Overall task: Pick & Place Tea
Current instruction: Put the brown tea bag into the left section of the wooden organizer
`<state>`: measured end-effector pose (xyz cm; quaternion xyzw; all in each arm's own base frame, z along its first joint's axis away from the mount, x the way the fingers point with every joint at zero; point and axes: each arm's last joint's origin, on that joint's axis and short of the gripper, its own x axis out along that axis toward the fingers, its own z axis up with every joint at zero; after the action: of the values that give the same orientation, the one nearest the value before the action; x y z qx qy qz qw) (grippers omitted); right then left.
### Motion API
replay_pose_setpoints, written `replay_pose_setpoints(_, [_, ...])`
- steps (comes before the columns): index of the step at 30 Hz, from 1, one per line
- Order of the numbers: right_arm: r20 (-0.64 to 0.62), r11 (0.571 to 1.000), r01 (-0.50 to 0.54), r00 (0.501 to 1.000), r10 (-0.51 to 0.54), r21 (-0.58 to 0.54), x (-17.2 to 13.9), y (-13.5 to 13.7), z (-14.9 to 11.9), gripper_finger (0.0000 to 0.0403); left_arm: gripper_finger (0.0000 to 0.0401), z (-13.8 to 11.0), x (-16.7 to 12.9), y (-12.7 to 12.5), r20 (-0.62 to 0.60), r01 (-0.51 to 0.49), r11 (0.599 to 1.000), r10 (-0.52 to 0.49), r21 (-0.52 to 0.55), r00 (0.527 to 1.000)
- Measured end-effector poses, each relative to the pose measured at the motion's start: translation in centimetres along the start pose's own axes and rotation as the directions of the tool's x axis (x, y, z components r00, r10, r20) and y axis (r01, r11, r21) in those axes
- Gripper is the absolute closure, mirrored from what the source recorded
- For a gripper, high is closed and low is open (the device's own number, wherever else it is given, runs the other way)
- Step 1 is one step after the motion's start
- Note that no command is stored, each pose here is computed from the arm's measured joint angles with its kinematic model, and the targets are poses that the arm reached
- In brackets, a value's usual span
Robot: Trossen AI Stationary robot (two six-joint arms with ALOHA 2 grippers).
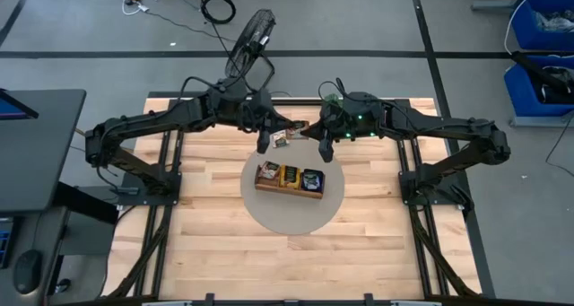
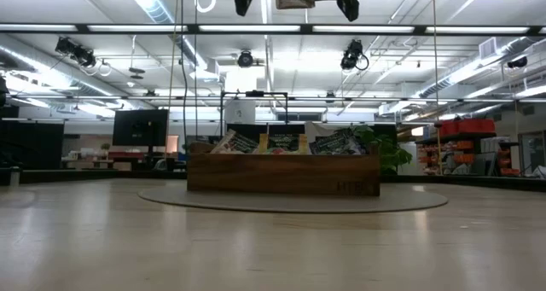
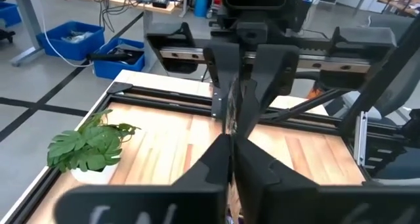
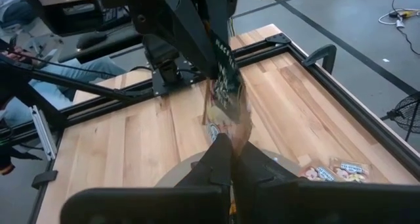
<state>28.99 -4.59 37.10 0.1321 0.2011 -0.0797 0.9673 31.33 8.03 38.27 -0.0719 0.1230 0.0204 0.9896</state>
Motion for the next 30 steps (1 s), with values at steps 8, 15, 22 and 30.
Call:
replay_pose_setpoints(8, [0.000,1.000,0.001,1.000,-0.001,0.003,0.0,0.0,0.0,0.0403,0.0397,0.0,0.0,0.0,-0.002,0.001,0.998,-0.001,0.060,1.000])
replay_pose_setpoints(15, [-0.043,0.999,-0.022,0.999,0.023,0.026,-0.5,0.0,-0.3,0.0352,0.0398,-0.6,-0.4,-0.1,-0.079,0.007,0.997,-0.001,0.074,0.997])
replay_pose_setpoints(22, [-0.067,0.997,0.058,0.996,-0.054,0.057,-2.3,-0.1,-0.5,0.0275,0.0399,-2.1,-0.3,-0.9,-0.202,0.028,0.998,-0.018,0.051,0.979])
replay_pose_setpoints(30, [-0.084,0.993,0.084,0.993,-0.077,0.081,-2.6,-0.2,-0.7,0.0227,0.0399,-7.8,1.1,-2.5,-0.360,0.017,0.998,0.004,0.054,0.933])
